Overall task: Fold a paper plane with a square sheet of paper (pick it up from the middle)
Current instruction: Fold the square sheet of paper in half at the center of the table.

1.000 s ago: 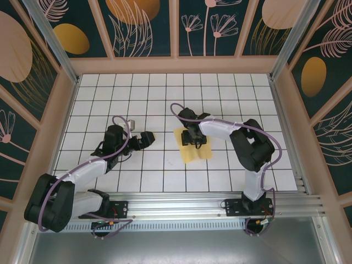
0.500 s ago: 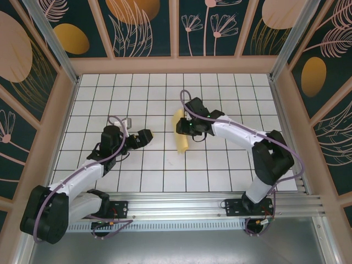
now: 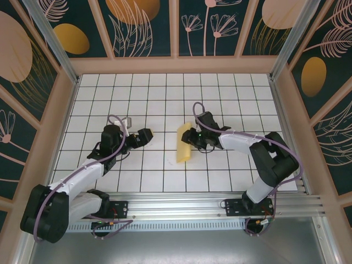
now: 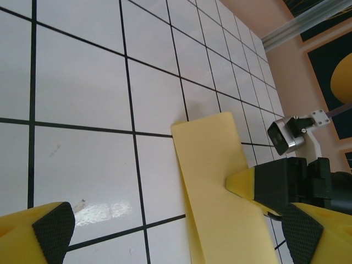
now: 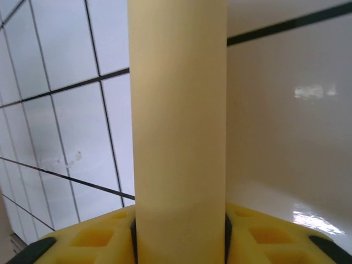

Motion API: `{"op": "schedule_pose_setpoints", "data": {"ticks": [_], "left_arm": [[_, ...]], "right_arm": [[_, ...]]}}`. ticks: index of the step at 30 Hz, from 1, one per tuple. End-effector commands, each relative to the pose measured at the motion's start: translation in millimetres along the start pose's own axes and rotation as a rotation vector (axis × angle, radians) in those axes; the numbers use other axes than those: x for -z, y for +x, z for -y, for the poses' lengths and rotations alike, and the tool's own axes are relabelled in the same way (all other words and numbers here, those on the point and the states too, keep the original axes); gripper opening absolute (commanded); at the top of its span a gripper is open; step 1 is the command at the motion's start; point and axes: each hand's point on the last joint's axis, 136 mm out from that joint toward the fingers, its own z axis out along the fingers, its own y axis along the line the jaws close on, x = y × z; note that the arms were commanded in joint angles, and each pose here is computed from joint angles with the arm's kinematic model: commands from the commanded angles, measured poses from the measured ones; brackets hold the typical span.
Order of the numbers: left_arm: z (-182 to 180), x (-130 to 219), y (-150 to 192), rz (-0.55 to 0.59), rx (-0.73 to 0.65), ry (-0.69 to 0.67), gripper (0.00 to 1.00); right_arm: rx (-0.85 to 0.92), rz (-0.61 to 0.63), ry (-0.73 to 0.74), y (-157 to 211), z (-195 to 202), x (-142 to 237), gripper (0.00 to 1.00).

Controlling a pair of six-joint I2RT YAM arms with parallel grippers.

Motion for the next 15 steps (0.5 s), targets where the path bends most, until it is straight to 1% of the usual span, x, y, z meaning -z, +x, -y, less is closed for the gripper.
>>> {"op": "schedule_pose_setpoints", "data": {"ticks": [1,3,5,7,10,11,13,15], "left_arm": [[16.6,-2.1,-2.3,-0.029,-0.015,0.055,0.98],[17.9,-4.2,-1.7,-0.042,-0.021,0.061,0.96],[17.3,-7.2,0.3,-0.062,-0.025,0.061,0.93],[18.9,-10.4,3.7,-0.086,-0.027,0.066,0.90],[23.1,-15.8,8.2,-0.110,-0.039,0.073,0.82],[24.4,-17.4,9.9,-0.118,-0.044,0.074,0.79],[25.8,-20.8,11.1,-0.129,-0.051,0.068,0.76],[26.7,-24.5,12.0,-0.139,-0.058,0.062,0.69]], "right_arm": [[-0.020,0.047,0.029,-7.4,15.4,2.9,0.47],[-0.018,0.049,0.049,-7.8,22.7,5.8,0.52],[-0.007,0.056,0.079,-9.3,28.6,9.3,0.53],[-0.002,0.065,0.104,-10.7,33.8,13.3,0.58],[-0.002,0.079,0.121,-11.8,38.5,17.3,0.65],[-0.001,0.079,0.126,-11.2,39.7,18.0,0.69],[0.009,0.083,0.135,-11.3,41.0,20.0,0.70],[0.010,0.089,0.153,-10.8,44.5,22.1,0.70]]}}
